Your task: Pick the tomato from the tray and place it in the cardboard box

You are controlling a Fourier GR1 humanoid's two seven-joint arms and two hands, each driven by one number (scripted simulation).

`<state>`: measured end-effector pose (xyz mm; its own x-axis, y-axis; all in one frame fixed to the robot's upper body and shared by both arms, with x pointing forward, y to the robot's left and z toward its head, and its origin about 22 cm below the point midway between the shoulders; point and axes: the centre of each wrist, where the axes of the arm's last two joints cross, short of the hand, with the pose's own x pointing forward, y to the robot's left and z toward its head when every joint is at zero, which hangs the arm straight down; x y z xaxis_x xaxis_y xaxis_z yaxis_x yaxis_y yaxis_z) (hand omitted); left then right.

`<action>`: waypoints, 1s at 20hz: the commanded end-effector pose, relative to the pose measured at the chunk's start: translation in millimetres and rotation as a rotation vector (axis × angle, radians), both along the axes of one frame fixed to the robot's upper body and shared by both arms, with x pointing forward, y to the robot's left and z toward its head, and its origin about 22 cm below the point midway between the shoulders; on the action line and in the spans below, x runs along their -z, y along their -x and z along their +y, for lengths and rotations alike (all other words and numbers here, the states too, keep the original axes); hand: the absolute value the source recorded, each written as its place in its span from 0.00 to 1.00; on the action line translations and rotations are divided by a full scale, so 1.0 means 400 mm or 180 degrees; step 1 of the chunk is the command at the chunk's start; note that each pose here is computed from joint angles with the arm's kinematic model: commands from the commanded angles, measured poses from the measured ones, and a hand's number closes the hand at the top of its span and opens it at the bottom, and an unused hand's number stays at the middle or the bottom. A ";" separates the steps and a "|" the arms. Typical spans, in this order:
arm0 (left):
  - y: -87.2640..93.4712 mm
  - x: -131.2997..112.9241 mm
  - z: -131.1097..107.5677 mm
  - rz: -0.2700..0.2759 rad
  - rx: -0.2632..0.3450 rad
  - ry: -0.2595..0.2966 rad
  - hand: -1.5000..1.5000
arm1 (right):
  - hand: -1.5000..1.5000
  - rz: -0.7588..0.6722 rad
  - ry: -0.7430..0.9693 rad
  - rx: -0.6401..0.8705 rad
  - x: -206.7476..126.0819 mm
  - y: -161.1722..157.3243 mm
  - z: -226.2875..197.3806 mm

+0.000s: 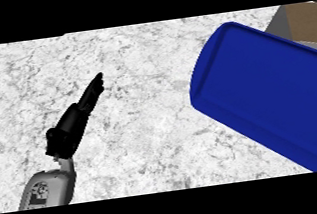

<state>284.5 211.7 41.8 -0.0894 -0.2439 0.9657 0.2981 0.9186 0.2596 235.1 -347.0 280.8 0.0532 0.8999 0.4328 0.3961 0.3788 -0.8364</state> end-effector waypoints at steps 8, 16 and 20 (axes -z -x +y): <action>0.003 -0.020 -0.003 -0.0016 0.0031 0.0008 0.50 | 1.00 0.0096 0.0164 0.0299 0.053 -0.181 -0.054; 0.006 -0.007 -0.038 -0.0032 0.0034 -0.0063 0.50 | 1.00 0.0268 0.0401 0.0339 0.197 -0.302 -0.066; 0.023 -0.004 -0.039 -0.0011 0.0030 0.0004 0.50 | 1.00 0.0540 0.0005 0.0381 0.236 -0.345 -0.050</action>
